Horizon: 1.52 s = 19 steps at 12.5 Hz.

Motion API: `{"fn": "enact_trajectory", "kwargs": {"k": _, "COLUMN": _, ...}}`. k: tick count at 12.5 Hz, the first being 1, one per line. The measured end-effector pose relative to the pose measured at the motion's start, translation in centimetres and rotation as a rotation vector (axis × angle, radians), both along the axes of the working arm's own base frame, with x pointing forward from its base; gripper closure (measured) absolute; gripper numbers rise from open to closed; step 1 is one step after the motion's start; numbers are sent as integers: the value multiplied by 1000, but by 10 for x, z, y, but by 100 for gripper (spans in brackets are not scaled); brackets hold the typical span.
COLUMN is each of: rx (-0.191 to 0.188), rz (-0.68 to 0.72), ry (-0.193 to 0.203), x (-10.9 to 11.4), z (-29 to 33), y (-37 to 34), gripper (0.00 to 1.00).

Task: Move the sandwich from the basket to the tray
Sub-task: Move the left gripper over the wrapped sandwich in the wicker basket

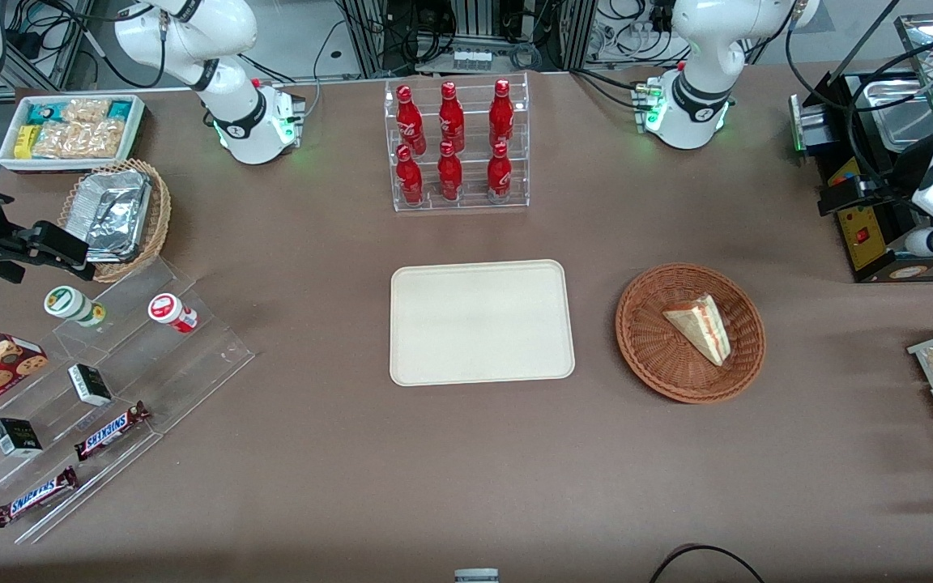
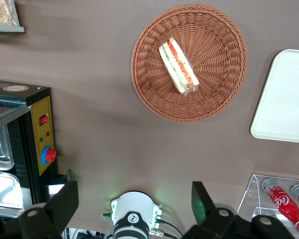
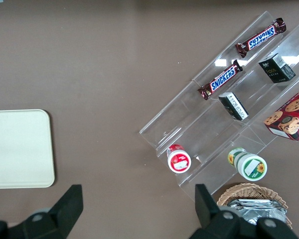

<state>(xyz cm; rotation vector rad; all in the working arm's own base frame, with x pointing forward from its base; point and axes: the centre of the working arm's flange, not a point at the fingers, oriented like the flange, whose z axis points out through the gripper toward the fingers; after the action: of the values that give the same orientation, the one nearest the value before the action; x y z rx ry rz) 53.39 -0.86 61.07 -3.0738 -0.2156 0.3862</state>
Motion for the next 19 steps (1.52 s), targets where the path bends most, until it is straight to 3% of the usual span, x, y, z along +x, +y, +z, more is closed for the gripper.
{"fn": "enact_trajectory", "kwargs": {"k": 5, "rx": 1, "rz": 13, "ry": 8, "x": -1, "z": 0, "y": 7, "gripper": 0}}
{"fn": "enact_trajectory", "kwargs": {"k": 9, "rx": -3, "rz": 14, "ry": 103, "x": 12, "z": -62, "y": 9, "gripper": 0}}
{"fn": "enact_trajectory", "kwargs": {"k": 14, "rx": -5, "rz": 1, "ry": 57, "x": 18, "z": -159, "y": -3, "gripper": 0}}
{"fn": "enact_trajectory", "kwargs": {"k": 19, "rx": 30, "rz": 131, "ry": -75, "x": 16, "z": -208, "y": -36, "gripper": 0}}
